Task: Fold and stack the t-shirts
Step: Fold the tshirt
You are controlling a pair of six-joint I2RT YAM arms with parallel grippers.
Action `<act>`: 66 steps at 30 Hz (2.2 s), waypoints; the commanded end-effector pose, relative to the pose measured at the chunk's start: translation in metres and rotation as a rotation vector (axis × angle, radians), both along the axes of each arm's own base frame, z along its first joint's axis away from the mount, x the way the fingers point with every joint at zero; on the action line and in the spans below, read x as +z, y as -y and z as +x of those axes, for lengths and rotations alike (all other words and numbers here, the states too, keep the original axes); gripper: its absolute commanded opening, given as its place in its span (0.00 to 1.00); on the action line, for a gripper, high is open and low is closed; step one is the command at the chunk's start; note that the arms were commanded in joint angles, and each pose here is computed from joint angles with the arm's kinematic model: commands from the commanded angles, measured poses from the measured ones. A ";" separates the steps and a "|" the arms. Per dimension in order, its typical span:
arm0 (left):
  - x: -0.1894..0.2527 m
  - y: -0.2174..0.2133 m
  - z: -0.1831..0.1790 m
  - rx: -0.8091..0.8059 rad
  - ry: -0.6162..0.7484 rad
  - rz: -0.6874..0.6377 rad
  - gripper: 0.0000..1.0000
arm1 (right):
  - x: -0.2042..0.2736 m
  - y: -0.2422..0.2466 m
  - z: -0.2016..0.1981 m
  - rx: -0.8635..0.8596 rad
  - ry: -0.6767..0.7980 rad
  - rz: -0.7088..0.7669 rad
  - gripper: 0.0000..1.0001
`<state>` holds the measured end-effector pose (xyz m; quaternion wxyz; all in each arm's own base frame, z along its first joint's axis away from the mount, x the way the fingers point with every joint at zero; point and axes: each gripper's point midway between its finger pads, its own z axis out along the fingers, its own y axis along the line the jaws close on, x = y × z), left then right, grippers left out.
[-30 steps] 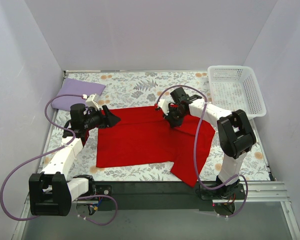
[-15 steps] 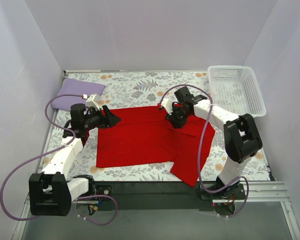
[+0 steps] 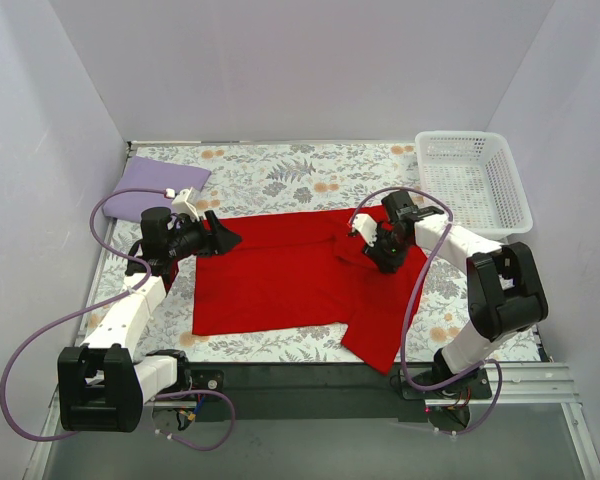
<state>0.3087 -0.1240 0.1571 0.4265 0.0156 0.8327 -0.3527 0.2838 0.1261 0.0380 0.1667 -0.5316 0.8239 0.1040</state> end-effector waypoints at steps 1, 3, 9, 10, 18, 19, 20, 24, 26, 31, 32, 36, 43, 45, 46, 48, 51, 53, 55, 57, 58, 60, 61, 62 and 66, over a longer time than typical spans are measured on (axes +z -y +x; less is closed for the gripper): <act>0.012 0.004 -0.001 -0.025 0.044 -0.002 0.57 | -0.001 0.001 0.005 0.021 0.023 -0.016 0.38; 0.012 0.004 -0.002 -0.025 0.044 -0.002 0.56 | -0.004 0.002 0.006 0.018 0.021 -0.027 0.38; 0.012 0.004 -0.002 -0.025 0.044 -0.002 0.56 | -0.010 0.006 0.007 0.011 0.019 -0.050 0.35; 0.013 0.004 -0.002 -0.027 0.046 -0.001 0.56 | -0.010 0.007 0.007 0.009 0.018 -0.052 0.34; 0.013 0.005 -0.002 -0.028 0.045 -0.002 0.56 | -0.008 0.009 0.005 0.002 0.025 -0.055 0.06; 0.014 0.005 -0.002 -0.028 0.048 -0.003 0.56 | -0.007 0.009 0.003 0.002 0.025 -0.055 0.05; 0.013 0.004 -0.002 -0.027 0.048 -0.002 0.57 | -0.004 0.009 0.003 0.003 0.033 -0.049 0.02; 0.015 0.005 -0.002 -0.028 0.051 -0.003 0.56 | 0.004 0.009 -0.002 0.005 0.039 -0.037 0.01; 0.014 0.005 -0.002 -0.028 0.050 -0.003 0.57 | 0.007 0.009 -0.005 0.007 0.040 -0.032 0.01; 0.015 0.005 -0.002 -0.030 0.051 -0.003 0.57 | 0.010 0.010 -0.012 0.006 0.033 -0.025 0.01; 0.014 0.005 -0.003 -0.030 0.050 -0.003 0.57 | 0.011 0.010 -0.013 0.006 0.033 -0.022 0.01; 0.013 0.005 -0.003 -0.030 0.048 -0.003 0.57 | 0.012 0.009 -0.018 0.009 0.021 -0.016 0.01; 0.013 0.005 -0.003 -0.031 0.047 -0.003 0.57 | 0.013 0.010 -0.027 0.009 0.003 -0.006 0.01; 0.013 0.005 -0.003 -0.031 0.048 -0.003 0.57 | 0.013 0.009 -0.029 0.010 -0.006 -0.001 0.01; 0.013 0.006 -0.003 -0.033 0.045 -0.003 0.57 | 0.014 0.007 -0.030 0.013 -0.013 0.010 0.01; 0.013 0.005 -0.003 -0.030 0.045 -0.002 0.56 | 0.015 0.005 -0.032 0.013 -0.021 0.019 0.01; 0.011 0.005 -0.003 -0.028 0.041 -0.001 0.57 | 0.022 0.001 -0.030 0.007 -0.016 0.040 0.21; 0.012 0.004 -0.002 -0.022 0.043 0.002 0.57 | 0.038 -0.003 -0.021 0.000 0.023 0.064 0.35; 0.011 0.001 0.000 -0.001 0.042 0.011 0.57 | 0.059 -0.008 -0.005 -0.021 0.080 0.095 0.40; 0.009 -0.003 0.001 0.027 0.039 0.025 0.57 | 0.079 -0.005 0.009 -0.064 0.128 0.130 0.43; 0.009 -0.009 0.005 0.068 0.039 0.043 0.57 | 0.089 -0.006 0.015 -0.096 0.136 0.165 0.44; 0.004 -0.016 0.008 0.115 0.019 0.066 0.57 | 0.112 0.004 0.034 -0.159 0.179 0.230 0.45; -0.001 -0.020 0.008 0.137 -0.005 0.078 0.57 | 0.120 0.001 0.037 -0.165 0.173 0.300 0.45; -0.005 -0.028 0.012 0.185 -0.013 0.104 0.57 | 0.127 0.011 0.044 -0.222 0.169 0.344 0.45; -0.012 -0.044 0.018 0.283 -0.045 0.147 0.57 | 0.127 0.008 0.038 -0.227 0.114 0.467 0.44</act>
